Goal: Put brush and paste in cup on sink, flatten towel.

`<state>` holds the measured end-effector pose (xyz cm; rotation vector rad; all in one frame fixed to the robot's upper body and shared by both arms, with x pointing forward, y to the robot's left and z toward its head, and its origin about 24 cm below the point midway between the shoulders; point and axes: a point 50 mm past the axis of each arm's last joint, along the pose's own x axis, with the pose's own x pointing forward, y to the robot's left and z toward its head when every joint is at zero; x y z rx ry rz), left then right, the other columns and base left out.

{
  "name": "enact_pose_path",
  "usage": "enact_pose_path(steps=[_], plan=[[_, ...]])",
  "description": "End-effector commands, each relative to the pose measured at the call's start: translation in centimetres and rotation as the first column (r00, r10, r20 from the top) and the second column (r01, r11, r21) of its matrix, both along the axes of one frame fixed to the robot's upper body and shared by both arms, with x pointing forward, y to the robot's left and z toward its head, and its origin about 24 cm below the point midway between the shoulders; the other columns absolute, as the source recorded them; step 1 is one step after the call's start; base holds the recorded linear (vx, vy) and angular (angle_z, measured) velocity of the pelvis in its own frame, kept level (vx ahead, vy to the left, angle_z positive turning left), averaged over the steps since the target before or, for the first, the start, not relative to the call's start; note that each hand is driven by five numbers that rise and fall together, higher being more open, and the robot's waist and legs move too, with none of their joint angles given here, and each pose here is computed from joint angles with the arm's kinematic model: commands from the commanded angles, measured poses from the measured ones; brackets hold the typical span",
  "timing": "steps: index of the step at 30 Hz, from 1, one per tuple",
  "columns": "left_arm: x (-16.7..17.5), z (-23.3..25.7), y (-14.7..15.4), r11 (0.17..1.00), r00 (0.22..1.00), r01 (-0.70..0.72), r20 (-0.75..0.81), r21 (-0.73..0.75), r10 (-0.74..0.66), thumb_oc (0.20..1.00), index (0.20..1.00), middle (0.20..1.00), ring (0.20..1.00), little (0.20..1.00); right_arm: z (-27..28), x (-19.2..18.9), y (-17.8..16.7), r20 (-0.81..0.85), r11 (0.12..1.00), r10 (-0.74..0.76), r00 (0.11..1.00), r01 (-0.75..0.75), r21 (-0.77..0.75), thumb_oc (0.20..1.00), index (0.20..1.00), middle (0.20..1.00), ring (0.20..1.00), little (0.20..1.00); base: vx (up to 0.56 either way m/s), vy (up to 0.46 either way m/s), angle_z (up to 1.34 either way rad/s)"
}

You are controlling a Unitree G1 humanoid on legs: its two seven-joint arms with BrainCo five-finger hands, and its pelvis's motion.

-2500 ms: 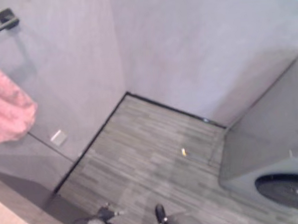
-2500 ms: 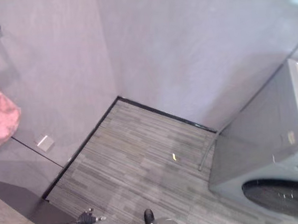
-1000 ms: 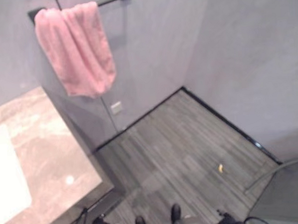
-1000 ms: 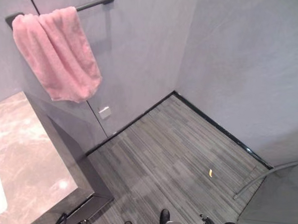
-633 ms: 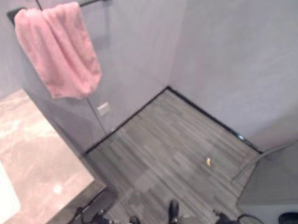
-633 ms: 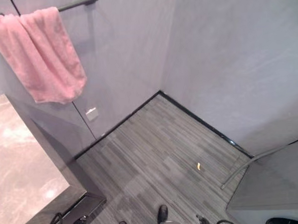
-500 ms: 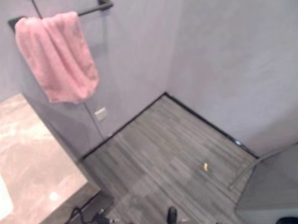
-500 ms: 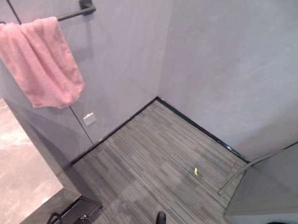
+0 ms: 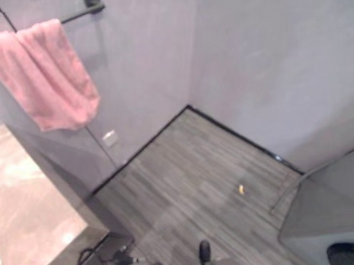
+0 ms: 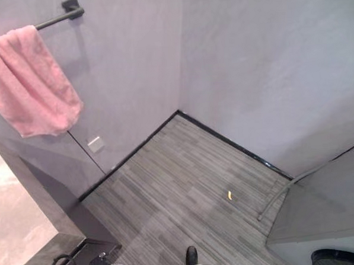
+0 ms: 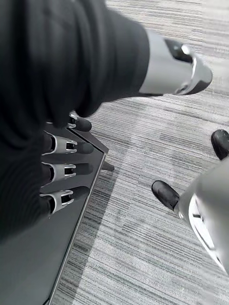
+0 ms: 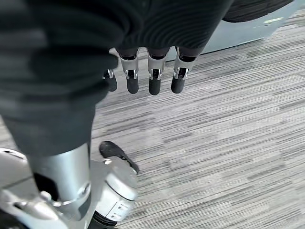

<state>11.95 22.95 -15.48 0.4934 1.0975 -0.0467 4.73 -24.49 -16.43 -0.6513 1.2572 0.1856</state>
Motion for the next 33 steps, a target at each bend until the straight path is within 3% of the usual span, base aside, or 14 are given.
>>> enact_pose_path(steps=[1,7,9,13,15,20,24,26,28,33], plan=[[2.5,0.9,0.0,1.0,0.993,-0.027,0.112,-0.004,0.027,1.0,1.0,1.0,1.0,1.0,0.4,1.1,-0.9,0.042,1.0,-0.024,0.999,0.025,-0.012,1.0,1.0,1.0,1.0,1.0,0.02,-0.133,0.21],[1.9,0.6,-0.3,1.0,0.995,-0.021,0.093,-0.023,0.023,1.0,1.0,1.0,1.0,1.0,0.9,2.3,-1.7,0.084,0.999,-0.003,0.996,0.006,-0.036,1.0,1.0,1.0,1.0,1.0,0.02,-0.058,0.12],[0.7,0.3,0.0,1.0,0.998,-0.022,0.054,-0.013,0.023,1.0,1.0,1.0,1.0,1.0,0.9,2.5,-1.6,0.109,0.998,-0.057,0.992,0.058,-0.006,1.0,1.0,1.0,1.0,1.0,0.07,0.031,0.09],[-1.8,-0.3,1.0,0.996,0.996,-0.084,-0.023,0.002,0.084,1.0,1.0,1.0,1.0,1.0,1.3,2.7,-2.6,0.199,0.932,-0.361,0.911,0.351,0.088,1.0,1.0,1.0,1.0,1.0,0.08,0.039,-0.27],[-2.3,-0.3,1.2,0.996,0.996,-0.086,-0.031,0.008,0.086,1.0,1.0,1.0,1.0,1.0,1.3,2.4,-2.8,0.194,0.939,-0.345,0.918,0.337,0.071,1.0,1.0,1.0,1.0,1.0,0.08,0.027,-0.21],[-1.2,0.0,0.9,0.999,0.999,-0.052,0.012,0.001,0.052,1.0,1.0,1.0,1.0,1.0,1.4,1.8,-3.5,0.158,0.951,-0.307,0.939,0.307,0.019,1.0,1.0,1.0,1.0,1.0,0.05,-0.004,-0.02],[1.7,0.9,0.3,0.999,0.99,-0.04,0.138,-0.026,0.043,1.0,1.0,1.0,1.0,1.0,1.3,1.6,-3.9,0.162,0.898,-0.439,0.884,0.435,0.058,1.0,1.0,1.0,1.0,1.0,0.0,-0.026,-0.03],[2.8,1.3,-0.4,0.999,0.983,-0.012,0.184,-0.047,0.02,1.0,1.0,1.0,1.0,1.0,1.2,1.3,-3.7,0.13,0.927,-0.373,0.918,0.374,0.022,1.0,1.0,1.0,1.0,1.0,0.03,-0.047,0.02],[3.2,1.5,-0.7,0.998,0.981,0.017,0.193,-0.052,-0.007,1.0,1.0,1.0,1.0,1.0,1.1,1.0,-3.7,0.102,0.952,-0.303,0.948,0.306,-0.01,1.0,1.0,1.0,1.0,1.0,0.03,-0.077,0.1],[2.6,1.2,0.0,0.999,0.991,0.017,0.135,-0.033,-0.012,1.0,1.0,1.0,1.0,1.0,1.1,-1.1,-4.5,0.051,0.901,-0.432,0.9,0.434,-0.017,1.0,1.0,1.0,1.0,1.0,0.05,-0.117,0.11]])
